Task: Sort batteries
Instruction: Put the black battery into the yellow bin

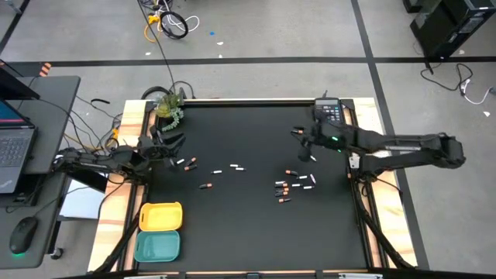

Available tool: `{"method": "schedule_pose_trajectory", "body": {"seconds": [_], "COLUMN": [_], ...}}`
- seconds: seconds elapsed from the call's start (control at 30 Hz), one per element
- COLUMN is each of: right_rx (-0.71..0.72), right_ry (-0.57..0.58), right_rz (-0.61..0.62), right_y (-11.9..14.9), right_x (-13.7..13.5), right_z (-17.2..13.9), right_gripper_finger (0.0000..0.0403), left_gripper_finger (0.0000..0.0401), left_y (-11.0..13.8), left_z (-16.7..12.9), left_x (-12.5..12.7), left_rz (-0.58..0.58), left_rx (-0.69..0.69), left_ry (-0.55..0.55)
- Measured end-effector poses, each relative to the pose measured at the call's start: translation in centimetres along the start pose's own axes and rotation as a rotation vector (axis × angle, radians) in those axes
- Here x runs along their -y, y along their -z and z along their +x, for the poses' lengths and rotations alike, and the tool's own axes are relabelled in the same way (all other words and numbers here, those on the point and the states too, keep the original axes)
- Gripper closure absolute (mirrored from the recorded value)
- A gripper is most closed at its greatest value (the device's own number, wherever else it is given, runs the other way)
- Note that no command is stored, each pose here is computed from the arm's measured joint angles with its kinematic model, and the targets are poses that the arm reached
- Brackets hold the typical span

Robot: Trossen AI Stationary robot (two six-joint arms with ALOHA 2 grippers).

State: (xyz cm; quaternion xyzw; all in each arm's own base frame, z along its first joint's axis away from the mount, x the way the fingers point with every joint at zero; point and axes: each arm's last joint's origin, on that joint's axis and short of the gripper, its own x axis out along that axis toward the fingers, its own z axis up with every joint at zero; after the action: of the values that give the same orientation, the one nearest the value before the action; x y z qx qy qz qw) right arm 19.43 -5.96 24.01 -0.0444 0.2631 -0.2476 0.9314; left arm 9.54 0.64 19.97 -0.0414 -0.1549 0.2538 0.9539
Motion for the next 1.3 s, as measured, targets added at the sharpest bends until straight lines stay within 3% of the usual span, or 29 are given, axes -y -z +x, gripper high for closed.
{"method": "schedule_pose_trajectory", "body": {"seconds": [0.27,0.67,1.2,1.3], "right_rx": [-0.318,-0.503,-0.657,-0.678], "right_ry": [0.035,0.008,-0.062,-0.056], "right_rz": [-0.043,-0.009,-0.011,-0.021], "right_y": [2.9,6.5,8.7,8.9], "right_x": [3.1,6.5,6.6,6.4], "right_z": [4.9,7.9,10.8,10.9], "right_gripper_finger": [0.0273,0.0273,0.0273,0.0289], "left_gripper_finger": [0.0298,0.0307,0.0307,0.0307], "left_y": [-0.3,-1.8,-1.3,-1.3], "left_z": [0.4,1.6,1.8,1.8], "left_x": [0.3,0.9,1.1,1.1], "left_rz": [-0.008,0.125,0.152,0.157], "left_rx": [-0.123,-0.27,-0.299,-0.3], "left_ry": [0.0,-0.058,-0.047,-0.044]}}
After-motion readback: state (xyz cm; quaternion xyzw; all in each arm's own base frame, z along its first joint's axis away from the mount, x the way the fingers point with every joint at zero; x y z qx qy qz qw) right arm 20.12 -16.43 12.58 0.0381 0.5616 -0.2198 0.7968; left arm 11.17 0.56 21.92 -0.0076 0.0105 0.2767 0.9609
